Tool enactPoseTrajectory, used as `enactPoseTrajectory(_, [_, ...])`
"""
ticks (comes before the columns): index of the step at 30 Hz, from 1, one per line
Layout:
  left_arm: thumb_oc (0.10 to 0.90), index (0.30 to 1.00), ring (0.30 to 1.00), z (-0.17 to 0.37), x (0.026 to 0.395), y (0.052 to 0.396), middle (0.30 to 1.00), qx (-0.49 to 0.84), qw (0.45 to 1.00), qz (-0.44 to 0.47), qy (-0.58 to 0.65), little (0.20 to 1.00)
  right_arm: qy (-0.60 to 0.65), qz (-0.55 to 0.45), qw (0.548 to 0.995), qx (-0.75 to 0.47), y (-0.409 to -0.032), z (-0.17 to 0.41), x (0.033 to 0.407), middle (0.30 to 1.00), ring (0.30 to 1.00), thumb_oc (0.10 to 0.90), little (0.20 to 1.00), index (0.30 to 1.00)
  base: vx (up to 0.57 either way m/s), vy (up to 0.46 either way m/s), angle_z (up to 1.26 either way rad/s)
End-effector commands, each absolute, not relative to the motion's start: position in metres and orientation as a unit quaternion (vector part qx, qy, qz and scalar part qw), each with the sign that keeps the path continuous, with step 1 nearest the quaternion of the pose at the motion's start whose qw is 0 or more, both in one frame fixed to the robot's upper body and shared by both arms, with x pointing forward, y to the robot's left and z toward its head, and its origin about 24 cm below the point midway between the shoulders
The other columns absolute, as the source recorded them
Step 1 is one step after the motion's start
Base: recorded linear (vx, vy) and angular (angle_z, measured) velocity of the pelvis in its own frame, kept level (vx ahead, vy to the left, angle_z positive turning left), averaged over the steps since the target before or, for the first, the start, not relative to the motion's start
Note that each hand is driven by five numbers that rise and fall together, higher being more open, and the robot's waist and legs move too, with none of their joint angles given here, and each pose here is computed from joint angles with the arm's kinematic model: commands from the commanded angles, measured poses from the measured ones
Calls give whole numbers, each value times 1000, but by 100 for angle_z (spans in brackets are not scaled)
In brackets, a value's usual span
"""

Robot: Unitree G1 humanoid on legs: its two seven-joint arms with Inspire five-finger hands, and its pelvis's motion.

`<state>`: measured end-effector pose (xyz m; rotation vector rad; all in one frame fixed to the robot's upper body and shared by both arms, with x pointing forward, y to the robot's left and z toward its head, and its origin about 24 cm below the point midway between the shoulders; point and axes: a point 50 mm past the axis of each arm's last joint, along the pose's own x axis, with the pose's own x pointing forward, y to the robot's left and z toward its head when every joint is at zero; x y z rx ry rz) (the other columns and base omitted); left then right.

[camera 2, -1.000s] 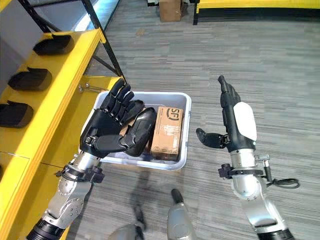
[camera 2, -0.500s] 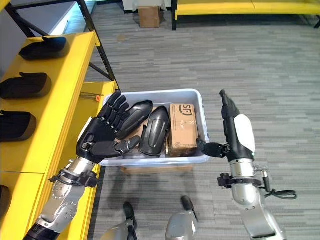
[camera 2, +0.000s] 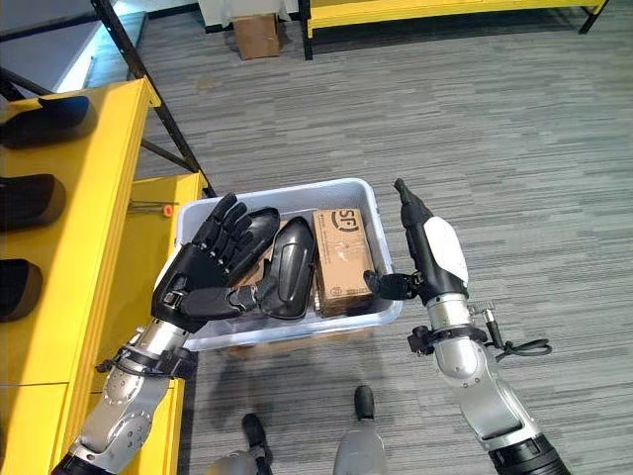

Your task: Move parts from the plastic box to the shelf.

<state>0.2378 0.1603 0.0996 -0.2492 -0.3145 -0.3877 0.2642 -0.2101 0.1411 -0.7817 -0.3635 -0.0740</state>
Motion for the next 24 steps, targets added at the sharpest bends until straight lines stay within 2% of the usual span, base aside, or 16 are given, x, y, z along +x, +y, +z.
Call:
enactPoseTrajectory(1, [900, 1000, 1000, 148, 238, 149, 1000, -150, 919, -236, -279, 1000, -342, -17, 880, -328, -187, 218, 266, 1000, 1000, 900, 1000, 1000, 33, 59, 2])
enactPoseTrajectory(5, [900, 1000, 1000, 148, 239, 145, 1000, -159, 915, -246, -279, 1000, -309, 95, 927, -190, -163, 223, 274, 1000, 1000, 900, 1000, 1000, 30, 46, 6])
enactPoseTrajectory(9, [900, 1000, 1000, 149, 240, 145, 1000, -163, 912, -248, -284, 1000, -261, 174, 945, -90, -143, 215, 283, 1000, 1000, 900, 1000, 1000, 22, 6, 8])
enactPoseTrajectory(13, [900, 1000, 1000, 151, 241, 146, 1000, -164, 910, -240, -295, 1000, -245, 194, 949, -51, -133, 212, 287, 1000, 1000, 900, 1000, 1000, -8, -26, 14])
enactPoseTrajectory(18, [900, 1000, 1000, 152, 244, 144, 1000, -162, 910, -243, -295, 1000, -176, 253, 949, 60, -114, 199, 291, 1000, 1000, 900, 1000, 1000, -25, -22, 11])
enactPoseTrajectory(24, [900, 1000, 1000, 154, 244, 143, 1000, -153, 907, -251, -300, 1000, -130, 252, 953, 109, -105, 186, 298, 1000, 1000, 900, 1000, 1000, -28, -26, 9])
